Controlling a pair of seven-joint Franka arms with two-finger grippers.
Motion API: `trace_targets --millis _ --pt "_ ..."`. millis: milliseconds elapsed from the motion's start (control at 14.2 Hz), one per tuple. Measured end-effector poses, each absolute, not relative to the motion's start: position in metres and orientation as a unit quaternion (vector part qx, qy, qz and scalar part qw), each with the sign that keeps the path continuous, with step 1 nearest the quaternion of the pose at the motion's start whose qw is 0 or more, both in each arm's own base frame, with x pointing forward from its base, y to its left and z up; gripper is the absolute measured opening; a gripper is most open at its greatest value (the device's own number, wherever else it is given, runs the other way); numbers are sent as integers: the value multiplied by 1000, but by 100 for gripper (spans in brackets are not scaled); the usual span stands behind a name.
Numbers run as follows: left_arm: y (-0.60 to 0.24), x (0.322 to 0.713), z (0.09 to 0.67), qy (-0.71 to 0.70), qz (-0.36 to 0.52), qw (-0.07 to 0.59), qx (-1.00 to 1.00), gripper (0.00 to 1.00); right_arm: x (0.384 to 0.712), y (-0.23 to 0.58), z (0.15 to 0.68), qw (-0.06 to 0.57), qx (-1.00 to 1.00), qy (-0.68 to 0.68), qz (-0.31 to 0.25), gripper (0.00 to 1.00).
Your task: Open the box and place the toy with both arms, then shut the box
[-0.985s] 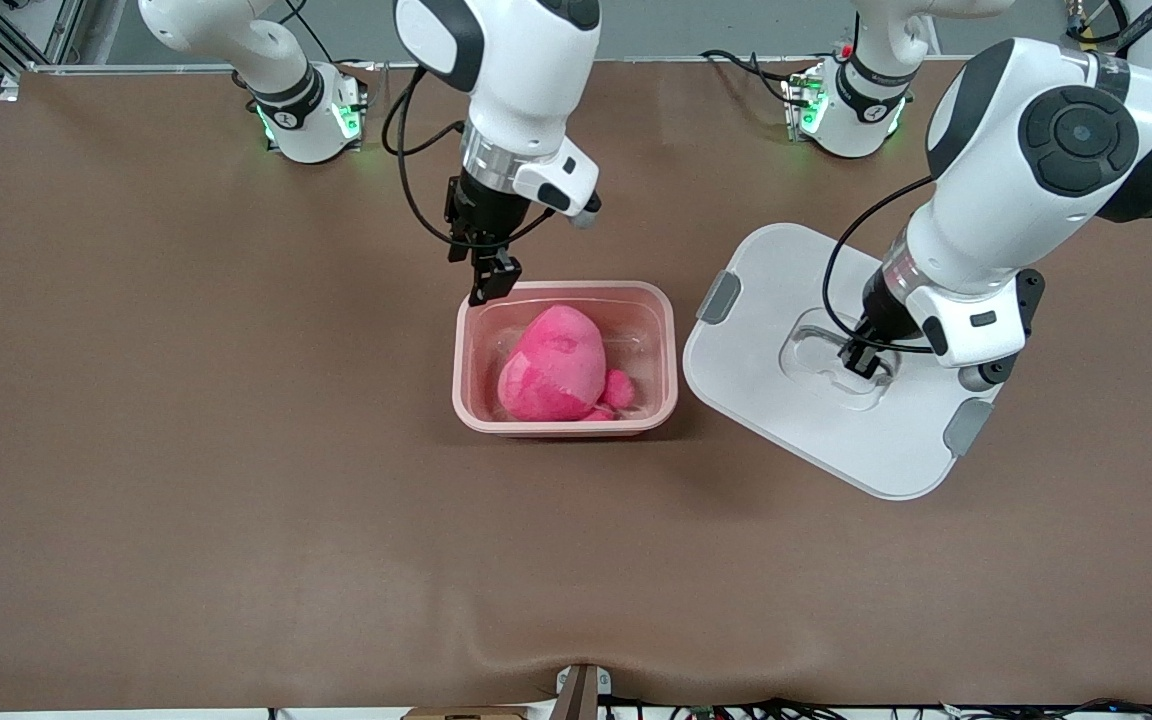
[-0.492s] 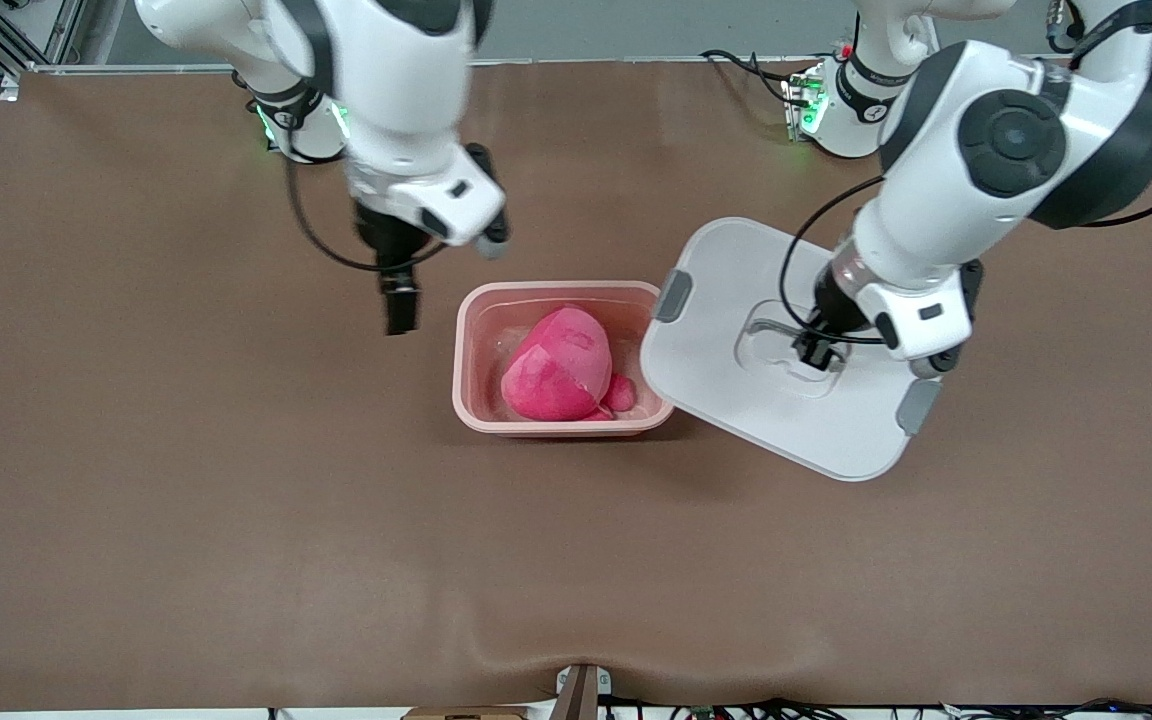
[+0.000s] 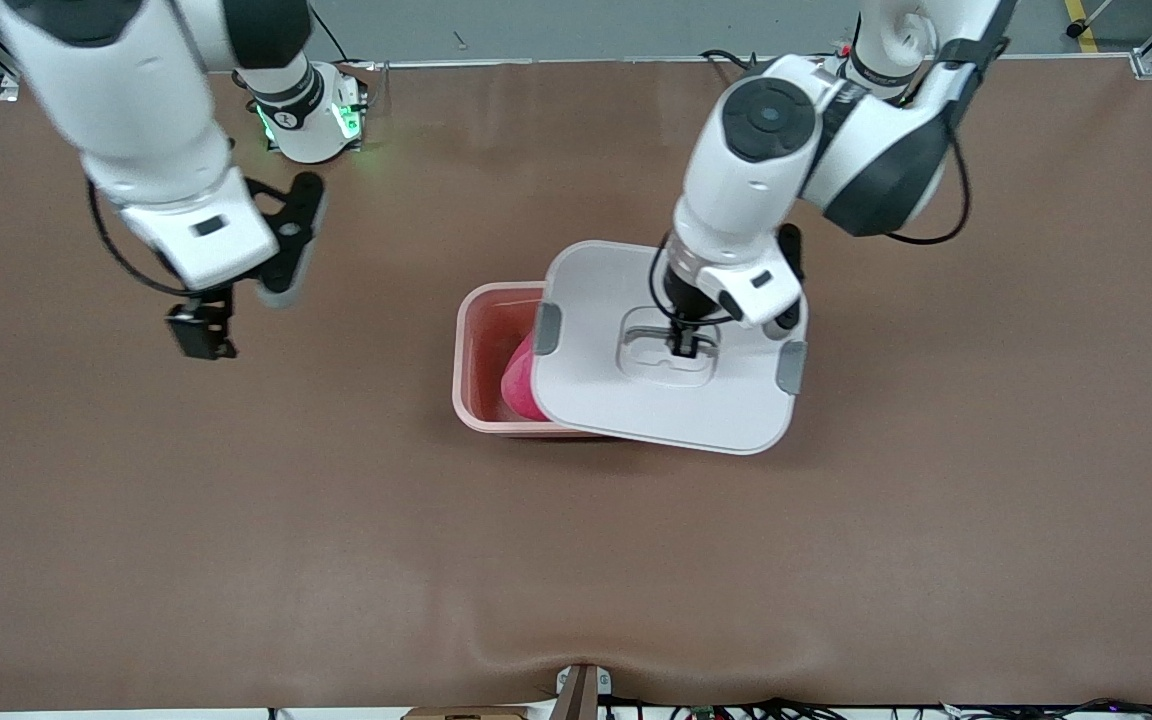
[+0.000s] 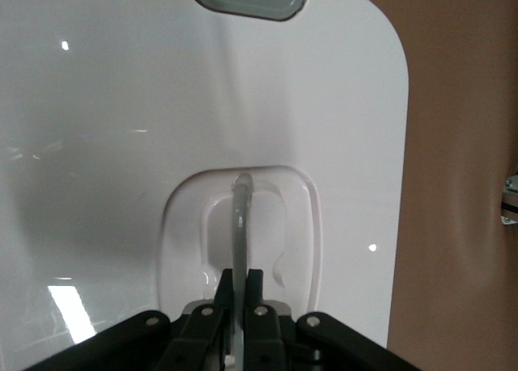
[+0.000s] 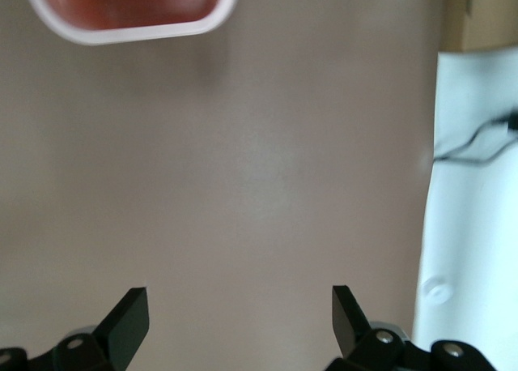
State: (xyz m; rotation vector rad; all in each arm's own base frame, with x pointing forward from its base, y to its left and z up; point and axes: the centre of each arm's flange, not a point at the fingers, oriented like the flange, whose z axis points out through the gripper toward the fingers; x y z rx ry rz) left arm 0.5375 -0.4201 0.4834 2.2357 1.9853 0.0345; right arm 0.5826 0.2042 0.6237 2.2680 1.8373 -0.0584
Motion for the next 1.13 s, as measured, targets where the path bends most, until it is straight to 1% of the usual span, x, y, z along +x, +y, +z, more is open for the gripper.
trace_targets --millis 211,352,492,633,914,1125 --pt "-451 527 472 690 36 100 716 7 592 150 634 101 850 517 -6 100" --pt "-472 516 455 683 38 99 723 7 598 118 637 87 876 475 0 100" --pt "-492 503 437 670 40 93 736 7 603 84 637 52 899 434 11 100" --pt "-509 489 421 651 52 84 753 7 606 47 641 36 925 378 22 100" --pt "-527 475 397 633 63 71 768 7 593 -6 666 38 967 247 47 100" --pt "-533 473 391 649 84 80 752 7 581 -33 679 36 988 132 67 100"
